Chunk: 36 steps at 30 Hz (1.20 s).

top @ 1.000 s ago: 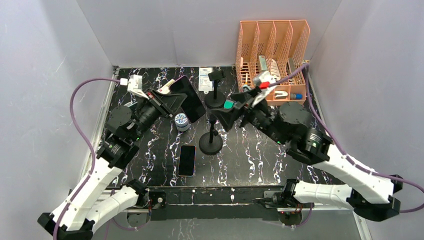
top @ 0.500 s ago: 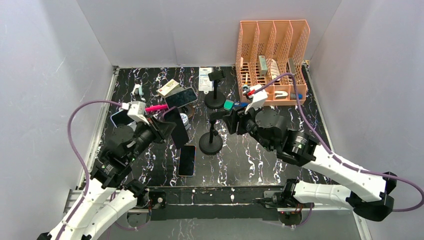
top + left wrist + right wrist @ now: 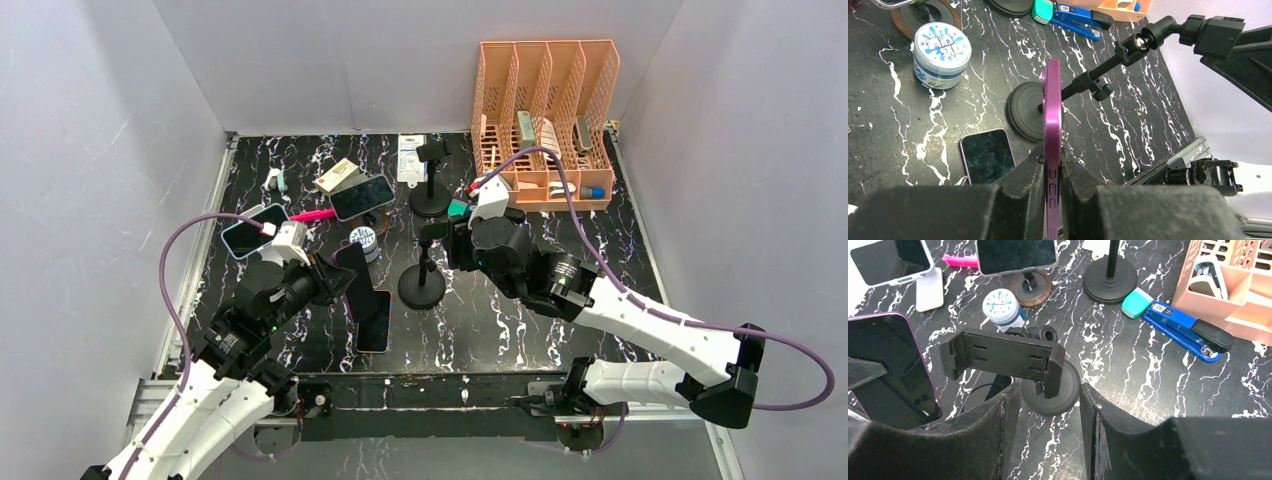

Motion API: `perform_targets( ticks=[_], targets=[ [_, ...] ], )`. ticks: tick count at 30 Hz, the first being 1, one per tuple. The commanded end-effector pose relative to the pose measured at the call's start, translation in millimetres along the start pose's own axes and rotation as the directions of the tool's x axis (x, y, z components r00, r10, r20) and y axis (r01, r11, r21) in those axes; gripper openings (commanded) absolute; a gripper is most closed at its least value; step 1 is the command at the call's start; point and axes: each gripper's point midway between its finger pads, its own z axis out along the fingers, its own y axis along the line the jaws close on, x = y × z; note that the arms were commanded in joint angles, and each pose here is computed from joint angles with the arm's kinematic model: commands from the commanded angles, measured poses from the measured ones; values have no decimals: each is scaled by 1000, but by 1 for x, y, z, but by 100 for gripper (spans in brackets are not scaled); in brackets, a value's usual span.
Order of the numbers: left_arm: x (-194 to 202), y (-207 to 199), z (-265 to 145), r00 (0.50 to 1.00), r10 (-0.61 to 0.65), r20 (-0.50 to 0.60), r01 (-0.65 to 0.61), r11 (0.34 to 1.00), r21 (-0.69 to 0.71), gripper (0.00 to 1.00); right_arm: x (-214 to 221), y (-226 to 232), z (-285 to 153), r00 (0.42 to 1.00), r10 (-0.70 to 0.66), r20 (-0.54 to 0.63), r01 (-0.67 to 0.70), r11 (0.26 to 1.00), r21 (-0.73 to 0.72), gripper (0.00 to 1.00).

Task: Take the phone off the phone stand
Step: Move the phone stand to the center of the board.

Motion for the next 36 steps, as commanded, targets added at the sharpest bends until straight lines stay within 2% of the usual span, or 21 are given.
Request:
perform_targets(
  ticks=[1, 11, 16, 19, 20, 22, 27, 36],
  targets=[
    [-8, -13, 1, 999, -18, 30, 17, 998, 59, 0, -25, -3, -1, 996, 45, 78, -46, 999, 12, 52],
    [2, -9, 5, 999, -33, 10, 32, 998, 61, 0, -30, -1, 6, 995, 19, 94, -19, 1000, -6, 48],
    [5, -8, 6, 999, -36, 5, 36, 997, 62, 0, -36, 2, 3, 993, 8, 114, -5, 1000, -24, 39],
    [6, -8, 8, 999, -39, 1, 39, 997, 62, 0, -39, 2, 3, 993, -3, 120, 6, 1000, -27, 28],
    [6, -8, 8, 999, -40, 2, 40, 997, 64, 0, -40, 2, 3, 992, -6, 123, 9, 1000, -26, 21],
    [8, -7, 8, 999, -42, -3, 42, 997, 62, 0, -41, -1, 3, 991, -7, 131, 9, 1000, -12, 1],
    [11, -6, 10, 999, -44, -6, 44, 997, 62, 0, -54, -8, 6, 980, -60, 189, 55, 998, 32, 1],
    [13, -3, 11, 999, -46, -7, 47, 997, 57, 0, -101, -18, 9, 917, -106, 383, 84, 994, 74, 1]
  ],
)
